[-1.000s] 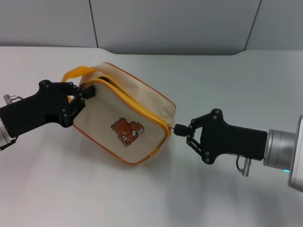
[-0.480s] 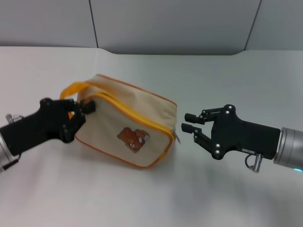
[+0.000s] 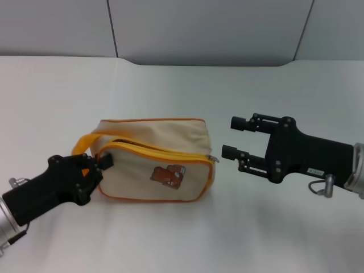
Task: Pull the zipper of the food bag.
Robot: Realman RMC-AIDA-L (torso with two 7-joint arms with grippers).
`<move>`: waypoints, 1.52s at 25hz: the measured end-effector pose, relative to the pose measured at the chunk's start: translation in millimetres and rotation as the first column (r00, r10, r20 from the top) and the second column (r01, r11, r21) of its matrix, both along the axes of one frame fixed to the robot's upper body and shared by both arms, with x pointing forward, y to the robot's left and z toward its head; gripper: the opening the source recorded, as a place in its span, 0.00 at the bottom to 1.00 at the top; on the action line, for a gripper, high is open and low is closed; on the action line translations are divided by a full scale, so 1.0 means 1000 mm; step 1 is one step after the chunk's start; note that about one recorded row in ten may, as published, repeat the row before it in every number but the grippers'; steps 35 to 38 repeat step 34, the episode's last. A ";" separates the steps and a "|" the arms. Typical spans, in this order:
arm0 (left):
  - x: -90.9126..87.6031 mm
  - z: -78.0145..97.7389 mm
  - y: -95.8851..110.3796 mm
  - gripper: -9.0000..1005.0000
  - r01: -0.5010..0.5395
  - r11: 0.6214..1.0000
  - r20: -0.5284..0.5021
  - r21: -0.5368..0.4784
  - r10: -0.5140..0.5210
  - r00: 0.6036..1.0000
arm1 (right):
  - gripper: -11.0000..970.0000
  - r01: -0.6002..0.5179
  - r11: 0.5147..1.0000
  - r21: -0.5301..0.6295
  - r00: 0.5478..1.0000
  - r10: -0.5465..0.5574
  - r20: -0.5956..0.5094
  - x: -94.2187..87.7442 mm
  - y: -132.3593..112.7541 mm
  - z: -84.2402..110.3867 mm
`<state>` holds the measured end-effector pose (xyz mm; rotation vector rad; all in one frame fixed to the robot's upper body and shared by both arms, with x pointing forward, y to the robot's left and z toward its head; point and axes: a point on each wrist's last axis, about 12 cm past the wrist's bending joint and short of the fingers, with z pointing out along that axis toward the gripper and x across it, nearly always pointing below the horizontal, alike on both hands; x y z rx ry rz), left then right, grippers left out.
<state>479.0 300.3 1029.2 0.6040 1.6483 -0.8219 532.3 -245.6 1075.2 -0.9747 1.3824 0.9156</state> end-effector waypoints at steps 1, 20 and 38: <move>-0.002 -0.002 -0.002 0.08 0.001 1.000 0.003 0.002 -0.001 1.000 | 0.55 -0.003 1.000 0.004 1.000 0.003 -0.008 0.000 -0.001 0.001; -0.013 0.043 0.021 0.52 0.308 0.944 0.051 -0.113 -0.304 0.951 | 0.80 -0.255 0.966 0.037 0.953 0.258 -0.156 -0.021 -0.009 0.012; -0.012 0.047 0.002 0.82 0.517 0.851 -0.059 -0.096 -0.523 0.850 | 0.80 -0.293 0.956 0.025 0.935 0.291 -0.204 -0.032 0.000 0.000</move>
